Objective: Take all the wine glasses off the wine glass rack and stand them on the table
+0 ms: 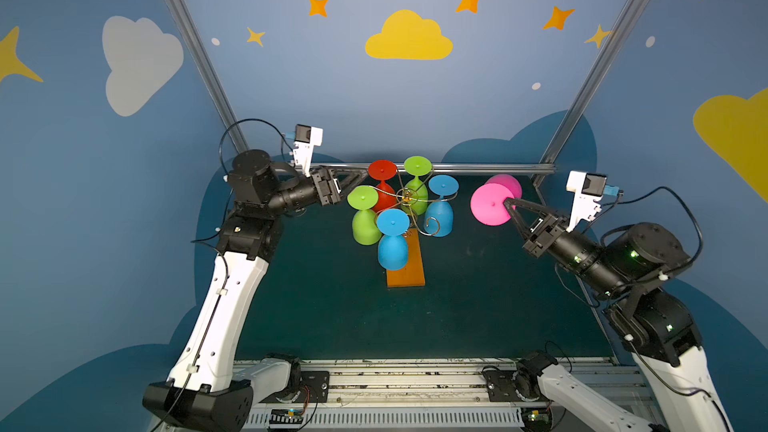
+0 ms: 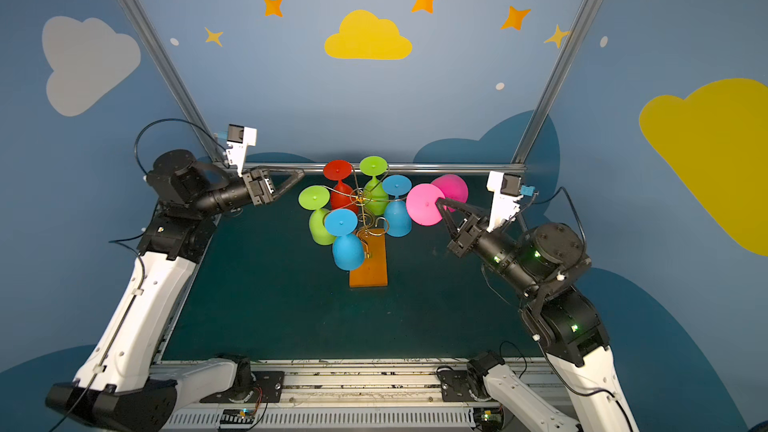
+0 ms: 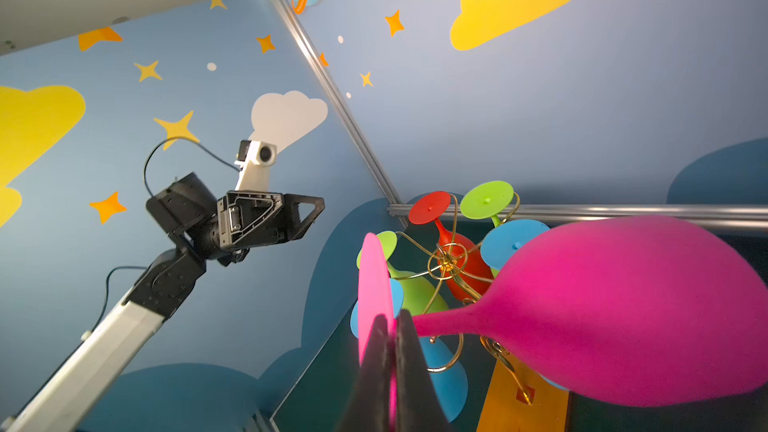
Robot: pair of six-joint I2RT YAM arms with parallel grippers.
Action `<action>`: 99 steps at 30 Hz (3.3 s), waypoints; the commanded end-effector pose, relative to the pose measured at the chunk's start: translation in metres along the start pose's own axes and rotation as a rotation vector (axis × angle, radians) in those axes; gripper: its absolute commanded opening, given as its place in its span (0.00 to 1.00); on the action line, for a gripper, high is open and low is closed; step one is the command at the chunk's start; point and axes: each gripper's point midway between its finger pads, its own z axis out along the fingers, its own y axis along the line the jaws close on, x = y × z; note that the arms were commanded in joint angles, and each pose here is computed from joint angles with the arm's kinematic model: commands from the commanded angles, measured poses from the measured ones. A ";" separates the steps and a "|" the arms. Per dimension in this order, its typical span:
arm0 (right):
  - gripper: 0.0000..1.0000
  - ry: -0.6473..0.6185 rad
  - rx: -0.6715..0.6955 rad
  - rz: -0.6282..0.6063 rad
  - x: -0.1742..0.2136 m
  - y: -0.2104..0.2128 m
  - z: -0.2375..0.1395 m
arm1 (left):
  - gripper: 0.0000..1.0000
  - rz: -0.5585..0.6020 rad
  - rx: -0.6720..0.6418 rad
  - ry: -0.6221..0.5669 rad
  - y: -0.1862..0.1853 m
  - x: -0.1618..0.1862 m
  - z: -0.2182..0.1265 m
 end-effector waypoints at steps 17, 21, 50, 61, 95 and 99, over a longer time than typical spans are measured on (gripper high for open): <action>0.00 0.117 -0.247 -0.064 -0.001 0.036 0.044 | 0.67 0.036 0.427 0.263 -0.084 0.037 0.094; 0.00 0.121 -0.268 -0.049 0.000 0.039 0.049 | 0.64 0.043 0.444 0.270 -0.089 0.040 0.097; 0.41 0.111 -0.218 -0.094 0.003 0.035 0.045 | 0.03 -0.050 0.558 0.283 -0.124 0.034 0.096; 0.89 -0.050 0.024 -0.540 0.002 -0.003 -0.005 | 0.03 -0.167 0.536 0.273 -0.110 0.015 0.100; 0.90 0.060 -0.114 -0.842 0.023 -0.017 0.105 | 0.03 -0.226 0.523 0.298 -0.107 0.015 0.098; 0.87 0.076 -0.108 -0.821 0.027 -0.022 0.110 | 0.03 -0.227 0.529 0.296 -0.108 0.015 0.097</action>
